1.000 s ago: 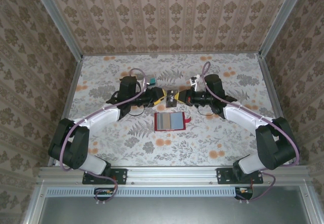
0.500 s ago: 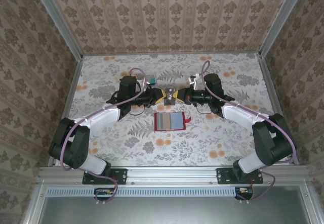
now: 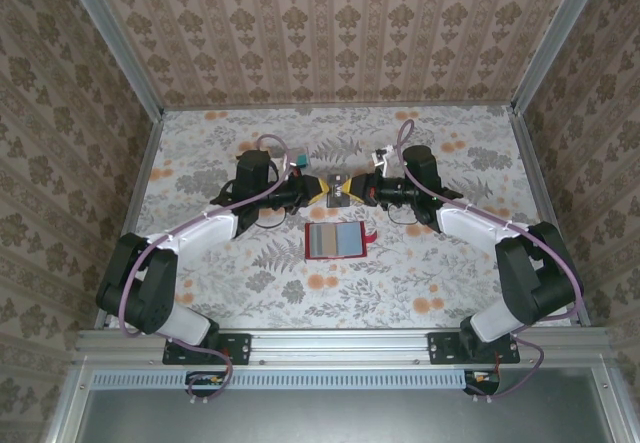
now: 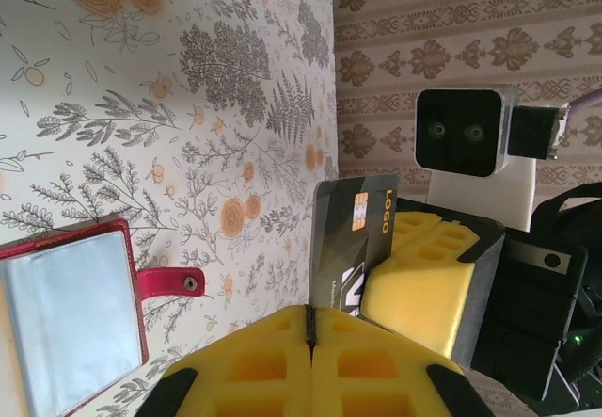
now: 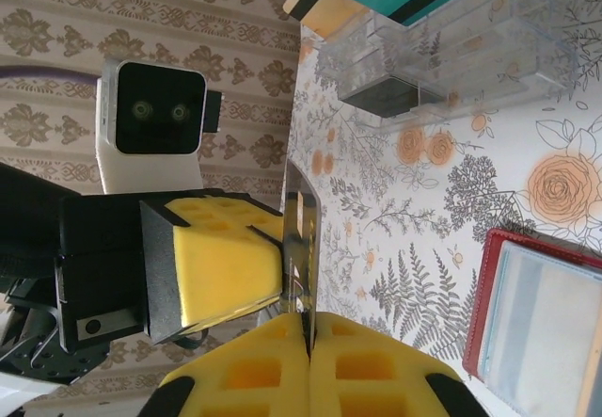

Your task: Take the credit cards out of the card holder

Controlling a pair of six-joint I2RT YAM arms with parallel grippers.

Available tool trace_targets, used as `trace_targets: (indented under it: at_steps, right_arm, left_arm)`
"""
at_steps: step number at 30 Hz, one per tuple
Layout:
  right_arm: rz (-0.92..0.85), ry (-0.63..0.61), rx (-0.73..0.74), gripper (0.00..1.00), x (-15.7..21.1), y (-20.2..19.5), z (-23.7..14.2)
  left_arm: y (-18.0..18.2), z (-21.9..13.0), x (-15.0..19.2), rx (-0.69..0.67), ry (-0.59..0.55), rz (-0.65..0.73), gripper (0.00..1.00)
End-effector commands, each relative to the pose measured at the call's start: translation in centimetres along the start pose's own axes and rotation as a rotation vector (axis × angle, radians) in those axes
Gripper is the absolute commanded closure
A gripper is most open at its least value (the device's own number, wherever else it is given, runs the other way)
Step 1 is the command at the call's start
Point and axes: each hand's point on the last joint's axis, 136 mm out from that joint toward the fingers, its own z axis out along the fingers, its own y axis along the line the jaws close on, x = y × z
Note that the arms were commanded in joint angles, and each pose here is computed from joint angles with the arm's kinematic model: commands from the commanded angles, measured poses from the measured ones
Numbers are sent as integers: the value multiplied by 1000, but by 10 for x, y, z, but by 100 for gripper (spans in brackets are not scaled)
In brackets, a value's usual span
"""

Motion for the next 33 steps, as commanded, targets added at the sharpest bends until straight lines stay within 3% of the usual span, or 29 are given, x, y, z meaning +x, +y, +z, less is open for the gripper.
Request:
trace_targets:
  at_steps: [1, 5, 11, 15, 18, 20, 23, 25, 33]
  right_arm:
    - [0, 21, -20, 99, 6, 2, 5]
    - [8, 19, -32, 100, 5, 2, 6]
    - [19, 19, -56, 100, 4, 5, 7]
    - [28, 31, -47, 96, 7, 0, 9]
    - [39, 44, -17, 71, 11, -8, 8]
    - [30, 51, 0, 61, 13, -12, 8]
    - [32, 45, 35, 35, 14, -19, 3]
    - [25, 37, 63, 24, 13, -24, -1]
    - [-15, 3, 138, 10, 8, -28, -23]
  left_arm:
    - [-32, 0, 8, 97, 39, 68, 98]
    - [-32, 0, 8, 105, 41, 71, 77]
    - [-31, 1, 7, 102, 38, 69, 76]
    - [-34, 0, 6, 109, 35, 72, 88]
    - [-35, -1, 7, 109, 33, 73, 100]
    - [-34, -3, 7, 102, 30, 73, 100]
    - [-30, -5, 6, 87, 29, 73, 100]
    - [-29, -8, 5, 71, 27, 80, 100]
    - [-9, -25, 4, -102, 55, 169, 100]
